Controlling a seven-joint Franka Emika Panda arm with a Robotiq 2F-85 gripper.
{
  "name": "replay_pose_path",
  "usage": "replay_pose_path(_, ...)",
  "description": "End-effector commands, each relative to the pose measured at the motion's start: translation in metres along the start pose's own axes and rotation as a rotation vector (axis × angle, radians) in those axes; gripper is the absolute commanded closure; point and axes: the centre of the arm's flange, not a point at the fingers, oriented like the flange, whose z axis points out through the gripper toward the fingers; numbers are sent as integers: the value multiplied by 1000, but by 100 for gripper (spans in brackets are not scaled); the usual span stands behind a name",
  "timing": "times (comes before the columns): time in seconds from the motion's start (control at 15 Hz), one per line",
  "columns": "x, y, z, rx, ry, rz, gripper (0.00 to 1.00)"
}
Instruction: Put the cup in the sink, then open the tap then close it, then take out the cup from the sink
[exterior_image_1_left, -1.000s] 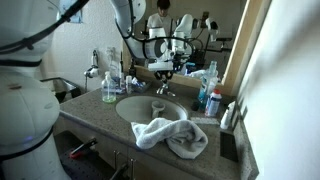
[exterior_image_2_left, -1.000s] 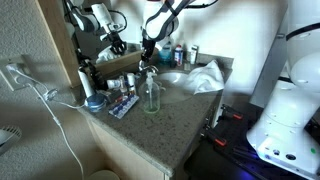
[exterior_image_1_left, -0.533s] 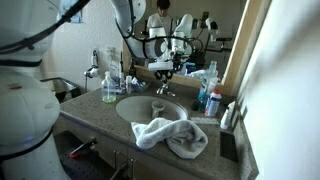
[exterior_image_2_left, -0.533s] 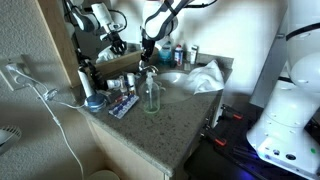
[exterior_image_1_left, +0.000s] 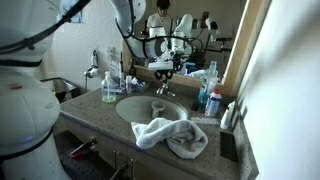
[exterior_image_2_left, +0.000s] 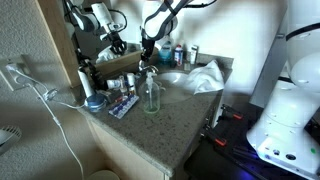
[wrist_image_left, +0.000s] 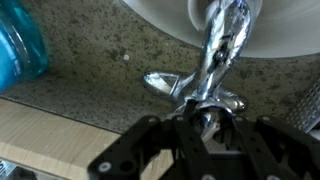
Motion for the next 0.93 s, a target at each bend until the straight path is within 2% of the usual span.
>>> replay_pose_path(0.0,23,-3,-53,-28,31,-17,93)
replay_pose_path(0.87,23,-2,-53,-29,15,-19,93)
